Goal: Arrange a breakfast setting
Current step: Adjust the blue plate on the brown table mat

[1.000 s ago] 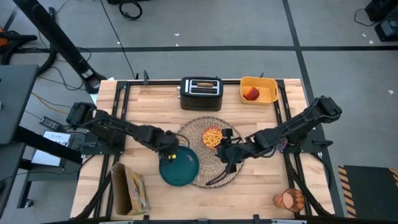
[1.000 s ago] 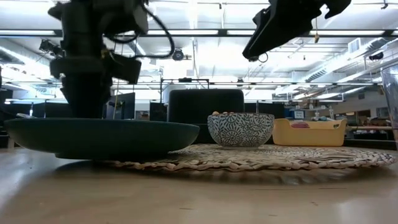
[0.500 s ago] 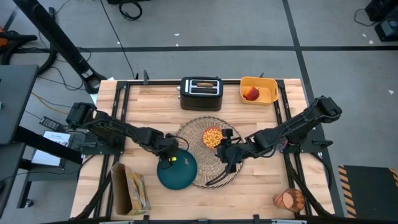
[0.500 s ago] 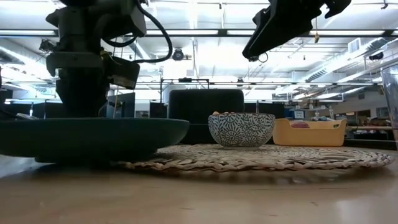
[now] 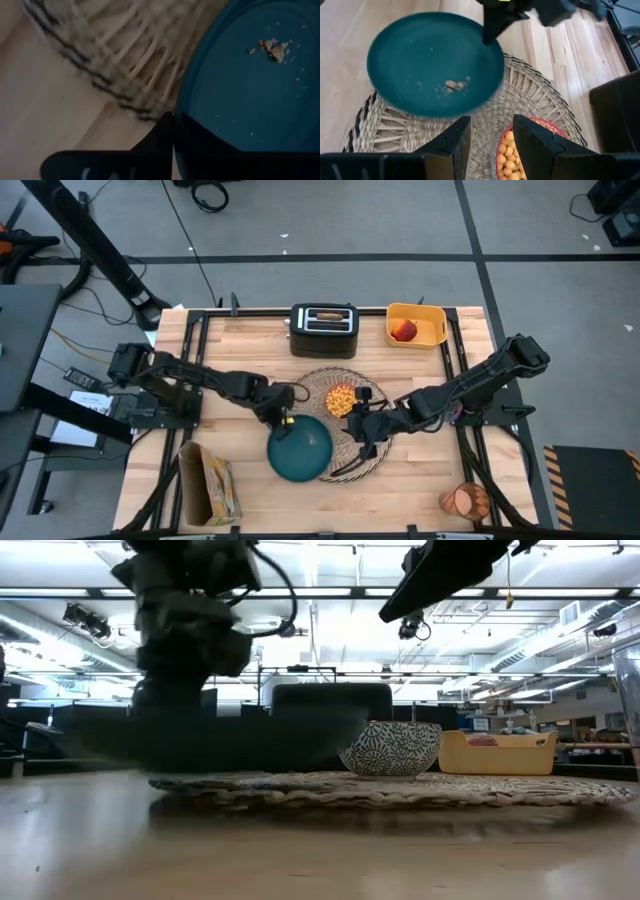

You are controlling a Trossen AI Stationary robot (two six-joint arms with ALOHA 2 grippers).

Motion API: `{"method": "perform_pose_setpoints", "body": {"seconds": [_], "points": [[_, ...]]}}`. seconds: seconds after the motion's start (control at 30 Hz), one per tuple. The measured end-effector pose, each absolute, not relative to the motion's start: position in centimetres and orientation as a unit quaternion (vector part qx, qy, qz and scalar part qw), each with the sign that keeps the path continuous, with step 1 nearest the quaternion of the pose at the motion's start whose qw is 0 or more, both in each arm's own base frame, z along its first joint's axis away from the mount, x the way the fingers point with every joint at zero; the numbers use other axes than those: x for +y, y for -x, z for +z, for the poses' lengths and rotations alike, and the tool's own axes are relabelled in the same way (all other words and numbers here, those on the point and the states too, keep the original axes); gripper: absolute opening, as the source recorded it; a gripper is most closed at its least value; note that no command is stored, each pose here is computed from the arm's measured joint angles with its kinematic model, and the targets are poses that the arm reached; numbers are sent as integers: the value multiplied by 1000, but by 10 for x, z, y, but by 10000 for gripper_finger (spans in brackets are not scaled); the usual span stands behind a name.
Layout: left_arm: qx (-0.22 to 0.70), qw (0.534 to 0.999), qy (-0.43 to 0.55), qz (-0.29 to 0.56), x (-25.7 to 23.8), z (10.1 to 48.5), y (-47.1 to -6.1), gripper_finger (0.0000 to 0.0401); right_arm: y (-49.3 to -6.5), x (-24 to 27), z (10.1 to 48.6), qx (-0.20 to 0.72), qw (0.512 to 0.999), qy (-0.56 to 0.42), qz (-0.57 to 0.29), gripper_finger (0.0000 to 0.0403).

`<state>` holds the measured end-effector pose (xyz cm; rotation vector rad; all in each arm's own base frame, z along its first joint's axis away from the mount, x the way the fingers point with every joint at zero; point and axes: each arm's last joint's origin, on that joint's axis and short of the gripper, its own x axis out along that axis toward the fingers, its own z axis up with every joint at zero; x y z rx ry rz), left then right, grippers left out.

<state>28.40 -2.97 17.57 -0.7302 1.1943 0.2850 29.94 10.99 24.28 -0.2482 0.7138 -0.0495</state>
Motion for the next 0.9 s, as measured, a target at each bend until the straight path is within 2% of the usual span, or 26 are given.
{"method": "perform_pose_setpoints", "body": {"seconds": [0.27, 0.9], "points": [[553, 719, 399, 134, -12, 177, -284, 24, -302, 105, 243, 348, 929, 118, -32, 153], [539, 742, 368, 152, -11, 171, -289, 30, -302, 104, 243, 346, 932, 104, -37, 153]]}}
